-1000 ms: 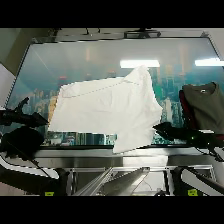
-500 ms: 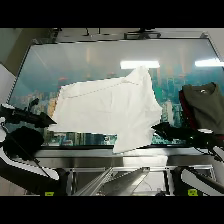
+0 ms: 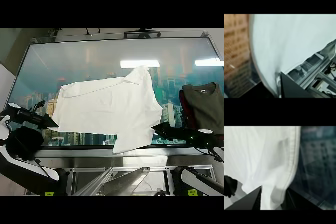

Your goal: Fold the shirts.

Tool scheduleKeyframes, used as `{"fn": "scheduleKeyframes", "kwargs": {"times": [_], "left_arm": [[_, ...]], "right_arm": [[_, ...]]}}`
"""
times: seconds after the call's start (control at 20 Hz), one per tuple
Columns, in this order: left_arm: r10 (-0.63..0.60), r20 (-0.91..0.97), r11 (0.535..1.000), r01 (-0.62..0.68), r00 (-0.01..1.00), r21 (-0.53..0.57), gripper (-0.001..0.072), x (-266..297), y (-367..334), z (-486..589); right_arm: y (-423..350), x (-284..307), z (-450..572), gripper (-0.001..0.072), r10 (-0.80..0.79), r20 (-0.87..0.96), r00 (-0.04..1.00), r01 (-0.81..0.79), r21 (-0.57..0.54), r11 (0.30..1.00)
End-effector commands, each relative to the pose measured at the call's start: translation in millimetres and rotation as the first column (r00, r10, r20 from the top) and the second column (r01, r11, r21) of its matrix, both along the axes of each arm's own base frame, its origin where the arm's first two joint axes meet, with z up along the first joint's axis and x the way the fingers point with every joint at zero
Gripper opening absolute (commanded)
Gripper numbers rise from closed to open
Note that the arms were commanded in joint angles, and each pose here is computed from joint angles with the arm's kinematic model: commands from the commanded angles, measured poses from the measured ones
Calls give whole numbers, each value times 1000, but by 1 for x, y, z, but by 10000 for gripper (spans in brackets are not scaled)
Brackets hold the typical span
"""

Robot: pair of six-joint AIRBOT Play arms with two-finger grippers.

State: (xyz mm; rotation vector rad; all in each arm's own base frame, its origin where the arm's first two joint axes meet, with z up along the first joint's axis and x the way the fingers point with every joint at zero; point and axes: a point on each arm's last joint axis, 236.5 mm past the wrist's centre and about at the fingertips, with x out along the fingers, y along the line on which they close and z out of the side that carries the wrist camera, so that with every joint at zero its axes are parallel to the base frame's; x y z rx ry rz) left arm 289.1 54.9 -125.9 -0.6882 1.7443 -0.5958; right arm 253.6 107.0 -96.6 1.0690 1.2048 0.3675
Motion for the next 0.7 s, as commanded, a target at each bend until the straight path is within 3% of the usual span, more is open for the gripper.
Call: {"fn": "scheduleKeyframes", "kwargs": {"times": [0.0, 0.05, 0.15, 0.2, 0.25, 0.45, 0.65], "left_arm": [[74, 79, 997, -76, 994, 18, -6, 26, 0, -6], [83, 86, 996, -85, 993, 15, -7, 28, 0, -6], [91, 92, 996, -93, 992, 14, -6, 31, -1, -6], [91, 91, 996, -92, 992, 13, -6, 31, -1, -6], [90, 88, 996, -92, 992, 9, -6, 30, -1, -5], [151, 108, 982, -137, 983, -130, -7, 41, -19, 26], [239, 349, 953, -150, 906, -262, -7, 79, -39, 123]], "right_arm": [[3, 2, 1, 311, -1, 6, 1000, 1, -1, 1000], [4, 5, 1, 236, -3, 15, 1000, 3, -6, 1000], [8, 10, -2, 203, -8, 27, 1000, 9, -25, 1000], [10, 11, -2, 83, -7, 29, 1000, 8, -29, 1000], [12, 11, -2, 27, -4, 31, 1000, 5, -30, 1000], [15, 27, 23, 17, 16, 107, 994, -16, 0, 1000], [19, 69, 143, 17, 119, 429, 895, -123, -19, 992]]}}
